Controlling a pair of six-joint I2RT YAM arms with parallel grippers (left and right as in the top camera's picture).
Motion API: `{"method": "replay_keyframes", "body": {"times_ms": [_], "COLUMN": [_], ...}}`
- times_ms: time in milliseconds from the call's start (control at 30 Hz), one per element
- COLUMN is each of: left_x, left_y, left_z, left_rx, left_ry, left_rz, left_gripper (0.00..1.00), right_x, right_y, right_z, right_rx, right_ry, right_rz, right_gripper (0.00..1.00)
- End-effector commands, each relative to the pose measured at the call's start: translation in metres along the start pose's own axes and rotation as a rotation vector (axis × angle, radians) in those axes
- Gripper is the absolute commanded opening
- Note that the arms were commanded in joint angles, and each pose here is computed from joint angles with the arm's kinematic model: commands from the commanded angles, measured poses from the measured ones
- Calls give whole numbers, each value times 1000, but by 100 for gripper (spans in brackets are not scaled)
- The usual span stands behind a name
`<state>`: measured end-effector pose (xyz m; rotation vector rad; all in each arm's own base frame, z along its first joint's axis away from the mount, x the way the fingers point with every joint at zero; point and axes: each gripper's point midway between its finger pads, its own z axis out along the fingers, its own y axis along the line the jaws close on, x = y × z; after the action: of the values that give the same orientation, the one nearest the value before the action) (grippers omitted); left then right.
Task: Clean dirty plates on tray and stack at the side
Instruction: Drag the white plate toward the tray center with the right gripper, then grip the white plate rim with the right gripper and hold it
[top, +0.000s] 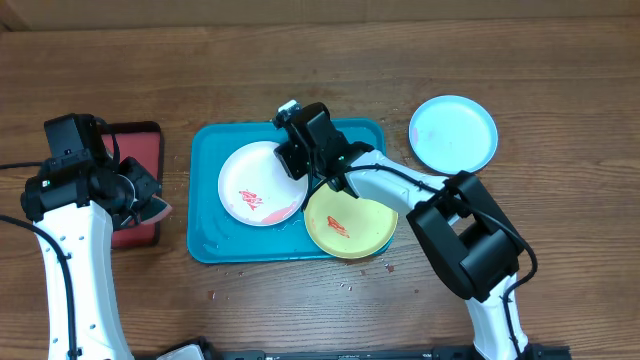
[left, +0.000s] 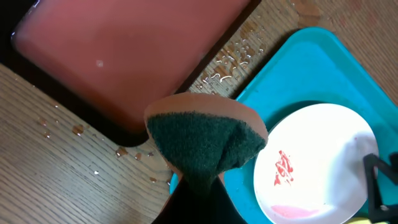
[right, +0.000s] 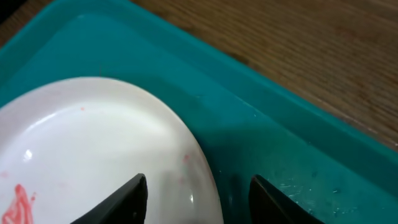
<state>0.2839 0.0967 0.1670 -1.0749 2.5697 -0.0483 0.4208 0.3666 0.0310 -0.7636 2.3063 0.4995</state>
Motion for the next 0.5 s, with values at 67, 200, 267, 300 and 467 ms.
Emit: {"method": "replay_keyframes", "body": {"times_ms": [67,200,267,300,467], "left_x": [1,1,1,1,1], "left_y": [-2,-2,-2,-2,-2], "left_z": [1,1,1,1,1], "left_rx": [9,9,9,9,9], "left_ry": [1,1,1,2,2], "left_rz": [33,34,36,36,36], "left_gripper": [4,4,4,4,4], "right_x": [-2,-10,-11,-9,20], "right_y": [-1,-1,-3,-3,-4], "right_z": [-2,-8,-9,-7,12], "right_rx": [-5,-1,-3,-7,-33], "right_ry": [68,89,91,97,180], "right_rz": [13,18,22,24,42], "right_gripper": [55,55,54,54,53]}}
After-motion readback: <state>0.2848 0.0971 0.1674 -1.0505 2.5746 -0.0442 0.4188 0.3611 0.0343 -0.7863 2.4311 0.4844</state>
